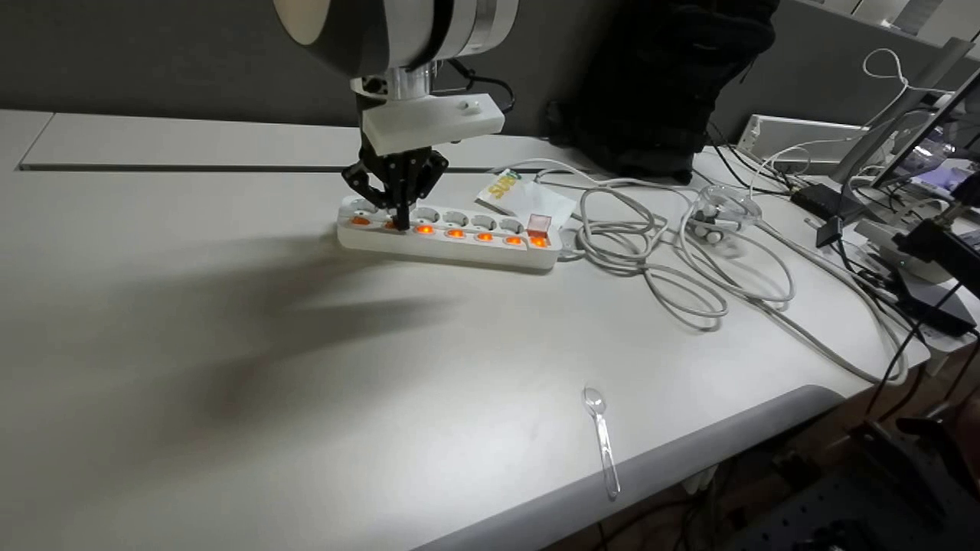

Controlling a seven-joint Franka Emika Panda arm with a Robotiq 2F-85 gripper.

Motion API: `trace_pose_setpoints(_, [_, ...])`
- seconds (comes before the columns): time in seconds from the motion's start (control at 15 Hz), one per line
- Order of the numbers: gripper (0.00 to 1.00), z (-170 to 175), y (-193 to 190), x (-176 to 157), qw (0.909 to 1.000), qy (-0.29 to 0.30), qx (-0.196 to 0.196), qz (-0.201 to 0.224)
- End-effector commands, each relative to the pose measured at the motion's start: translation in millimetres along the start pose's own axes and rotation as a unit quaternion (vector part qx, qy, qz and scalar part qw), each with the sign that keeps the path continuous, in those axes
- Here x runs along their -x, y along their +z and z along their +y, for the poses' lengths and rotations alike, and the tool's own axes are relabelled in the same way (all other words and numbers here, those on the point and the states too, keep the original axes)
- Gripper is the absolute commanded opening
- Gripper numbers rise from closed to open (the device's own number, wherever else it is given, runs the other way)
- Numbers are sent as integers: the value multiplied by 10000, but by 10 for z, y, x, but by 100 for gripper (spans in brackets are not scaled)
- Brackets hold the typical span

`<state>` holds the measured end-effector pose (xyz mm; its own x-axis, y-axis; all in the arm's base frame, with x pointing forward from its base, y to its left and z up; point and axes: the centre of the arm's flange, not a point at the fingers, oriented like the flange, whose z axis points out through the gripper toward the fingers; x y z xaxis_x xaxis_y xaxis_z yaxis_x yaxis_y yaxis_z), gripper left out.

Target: Turn on the second switch from the left

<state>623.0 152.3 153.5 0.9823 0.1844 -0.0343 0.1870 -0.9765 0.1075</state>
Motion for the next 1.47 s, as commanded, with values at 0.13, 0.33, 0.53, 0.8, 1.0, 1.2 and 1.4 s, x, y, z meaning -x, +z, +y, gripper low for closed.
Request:
trace_pose_setpoints(0.13, [0, -201, -92, 19, 9996, -14, -91, 256])
trace_pose_setpoints(0.33, [0, -245, -152, 22, 9989, -30, -78, 461])
trace_pose_setpoints(0.53, [0, -288, -180, 23, 9981, -51, -114, 607])
trace_pose_setpoints(0.8, [0, -270, -178, 36, 9976, -6, -129, 682])
trace_pose_setpoints(1.0, [0, -223, -206, 74, 9978, 57, -168, 643])
trace_pose_setpoints(1.2, [0, -242, -115, -26, 9979, -99, -187, 608])
trace_pose_setpoints(1.4, [1, -247, -96, -16, 9980, -121, -186, 590])
